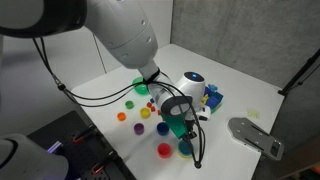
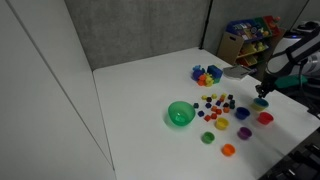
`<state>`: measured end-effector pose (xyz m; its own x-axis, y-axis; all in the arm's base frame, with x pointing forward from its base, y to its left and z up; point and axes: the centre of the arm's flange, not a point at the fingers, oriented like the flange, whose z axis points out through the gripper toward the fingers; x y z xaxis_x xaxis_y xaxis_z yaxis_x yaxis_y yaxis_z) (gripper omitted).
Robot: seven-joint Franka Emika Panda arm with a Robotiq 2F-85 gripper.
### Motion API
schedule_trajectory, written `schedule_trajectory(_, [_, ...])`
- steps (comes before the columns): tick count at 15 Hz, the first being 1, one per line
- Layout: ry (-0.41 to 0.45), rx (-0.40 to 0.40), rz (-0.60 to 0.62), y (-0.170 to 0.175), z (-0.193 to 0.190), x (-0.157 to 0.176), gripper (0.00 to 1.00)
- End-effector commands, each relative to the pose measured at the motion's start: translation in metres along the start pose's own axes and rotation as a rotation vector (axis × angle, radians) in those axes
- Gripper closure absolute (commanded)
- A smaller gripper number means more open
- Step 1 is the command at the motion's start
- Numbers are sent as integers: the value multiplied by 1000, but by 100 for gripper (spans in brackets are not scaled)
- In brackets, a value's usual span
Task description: Put the light blue bowl in the yellow bowl on the right
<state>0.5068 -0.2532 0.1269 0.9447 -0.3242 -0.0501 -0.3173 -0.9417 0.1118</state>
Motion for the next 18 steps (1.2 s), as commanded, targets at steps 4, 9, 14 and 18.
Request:
schedule_trajectory(4, [14, -3, -65, -12, -91, -32, 24])
schedule_trajectory(9, [-19, 11, -118, -28, -170, -62, 0])
schedule_trajectory(14, [-66, 22, -146, -39, -249, -95, 0])
schedule_trajectory(18, [-62, 36, -173, -48, -302, -118, 0])
